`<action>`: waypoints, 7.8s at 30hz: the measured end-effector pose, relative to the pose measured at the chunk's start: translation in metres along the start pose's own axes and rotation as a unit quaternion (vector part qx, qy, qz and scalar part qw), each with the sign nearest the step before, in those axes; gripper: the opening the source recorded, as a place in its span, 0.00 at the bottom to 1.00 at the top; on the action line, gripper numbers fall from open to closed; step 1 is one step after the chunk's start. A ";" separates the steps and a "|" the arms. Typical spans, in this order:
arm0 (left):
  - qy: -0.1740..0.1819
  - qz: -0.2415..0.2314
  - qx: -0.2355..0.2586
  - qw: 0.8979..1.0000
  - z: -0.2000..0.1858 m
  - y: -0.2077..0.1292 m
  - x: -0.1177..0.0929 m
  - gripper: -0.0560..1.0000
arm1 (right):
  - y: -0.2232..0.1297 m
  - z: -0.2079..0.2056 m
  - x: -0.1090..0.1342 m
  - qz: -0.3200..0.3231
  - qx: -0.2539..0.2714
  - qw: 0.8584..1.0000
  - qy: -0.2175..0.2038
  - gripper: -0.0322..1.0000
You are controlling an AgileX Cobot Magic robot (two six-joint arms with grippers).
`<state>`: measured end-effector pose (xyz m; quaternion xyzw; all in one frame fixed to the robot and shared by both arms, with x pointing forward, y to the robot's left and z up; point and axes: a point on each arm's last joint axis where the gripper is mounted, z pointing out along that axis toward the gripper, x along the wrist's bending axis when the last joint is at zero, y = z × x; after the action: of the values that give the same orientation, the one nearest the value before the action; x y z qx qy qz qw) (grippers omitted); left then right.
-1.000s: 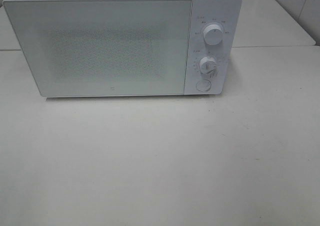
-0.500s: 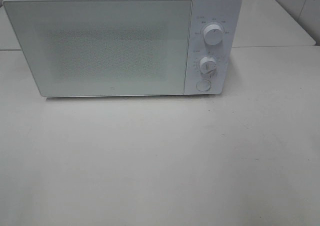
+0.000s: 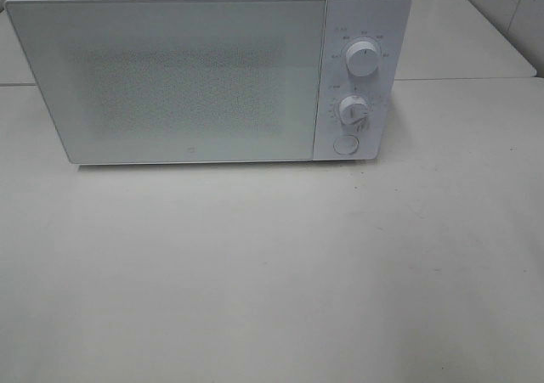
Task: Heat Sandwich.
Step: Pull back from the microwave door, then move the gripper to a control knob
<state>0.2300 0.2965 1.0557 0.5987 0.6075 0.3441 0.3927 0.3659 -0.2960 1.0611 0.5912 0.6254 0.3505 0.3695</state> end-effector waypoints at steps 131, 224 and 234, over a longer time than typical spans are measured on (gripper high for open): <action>0.000 0.000 -0.001 1.000 0.000 0.000 0.000 0.97 | -0.051 0.241 0.160 0.003 -0.147 0.989 0.013 0.76; 0.002 0.001 -0.001 1.000 0.000 0.000 0.000 0.97 | -0.057 0.250 0.160 0.556 -0.115 0.818 0.092 0.45; 0.002 0.001 -0.001 1.000 0.000 0.000 0.000 0.97 | -0.057 0.250 0.159 0.678 -0.102 0.721 0.103 0.45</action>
<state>0.2299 0.2968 1.0557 0.5985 0.6074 0.3458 0.3916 0.5530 -0.1404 0.8830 0.7764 0.0518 0.6276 0.0247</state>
